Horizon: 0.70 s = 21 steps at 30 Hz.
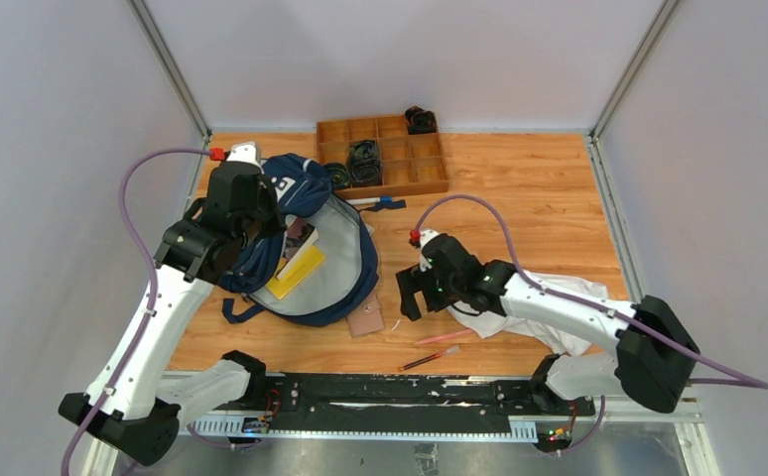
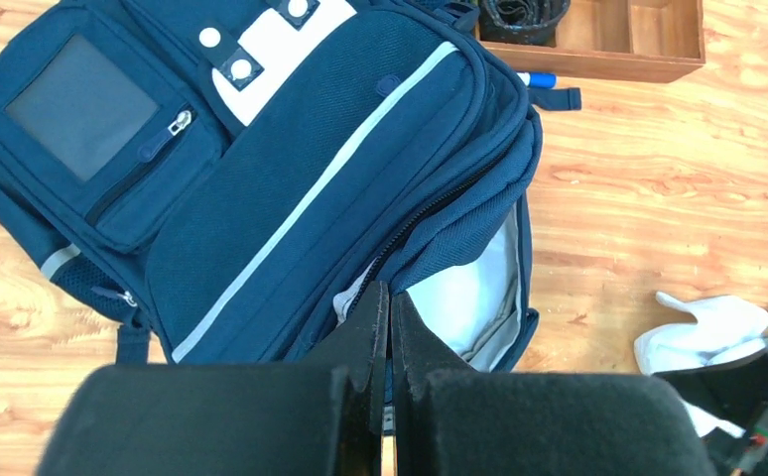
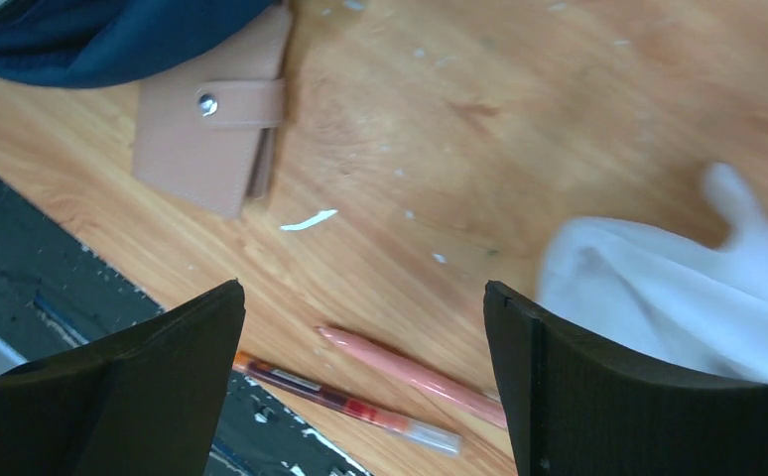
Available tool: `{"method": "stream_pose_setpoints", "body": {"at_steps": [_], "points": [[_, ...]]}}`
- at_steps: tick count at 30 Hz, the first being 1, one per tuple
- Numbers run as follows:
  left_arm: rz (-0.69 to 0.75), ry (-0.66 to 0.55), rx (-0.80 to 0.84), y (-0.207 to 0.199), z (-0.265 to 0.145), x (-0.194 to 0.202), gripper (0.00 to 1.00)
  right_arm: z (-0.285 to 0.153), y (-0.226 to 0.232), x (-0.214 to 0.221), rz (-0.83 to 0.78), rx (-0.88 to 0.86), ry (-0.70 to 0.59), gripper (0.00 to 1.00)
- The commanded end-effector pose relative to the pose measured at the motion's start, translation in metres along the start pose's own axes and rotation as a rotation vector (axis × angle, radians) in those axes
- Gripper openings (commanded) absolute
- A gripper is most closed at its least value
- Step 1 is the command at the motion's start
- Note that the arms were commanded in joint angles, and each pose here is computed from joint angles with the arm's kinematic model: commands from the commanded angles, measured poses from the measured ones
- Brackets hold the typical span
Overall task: Pack the student bag
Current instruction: Move the personal item to the center of the board.
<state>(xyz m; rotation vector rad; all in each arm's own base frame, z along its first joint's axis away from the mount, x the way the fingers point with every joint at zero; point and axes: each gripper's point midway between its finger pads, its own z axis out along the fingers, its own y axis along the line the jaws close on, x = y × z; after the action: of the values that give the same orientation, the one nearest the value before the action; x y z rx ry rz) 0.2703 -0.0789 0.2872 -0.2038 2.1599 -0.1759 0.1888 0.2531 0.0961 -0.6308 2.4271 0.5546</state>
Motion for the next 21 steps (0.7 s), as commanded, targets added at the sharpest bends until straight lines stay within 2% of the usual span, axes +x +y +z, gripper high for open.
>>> {"method": "stream_pose_setpoints", "body": {"at_steps": [1, 8, 15, 21], "points": [[-0.032, -0.060, -0.054, 0.014, -0.006, -0.016, 0.00, 0.018, 0.040, 0.005, -0.016, -0.158, 0.024, 0.93], [-0.095, -0.132, -0.216, 0.056, -0.023, -0.037, 0.00, 0.049, 0.074, 0.002, -0.020, -0.220, 0.068, 0.88], [-0.119, -0.253, -0.221, 0.064, -0.051, -0.062, 0.00, 0.072, 0.084, 0.014, 0.039, -0.239, 0.129, 0.87], [-0.125, -0.228, -0.186, 0.058, -0.047, -0.054, 0.00, 0.093, 0.090, 0.031, 0.087, -0.229, 0.185, 0.81]]}}
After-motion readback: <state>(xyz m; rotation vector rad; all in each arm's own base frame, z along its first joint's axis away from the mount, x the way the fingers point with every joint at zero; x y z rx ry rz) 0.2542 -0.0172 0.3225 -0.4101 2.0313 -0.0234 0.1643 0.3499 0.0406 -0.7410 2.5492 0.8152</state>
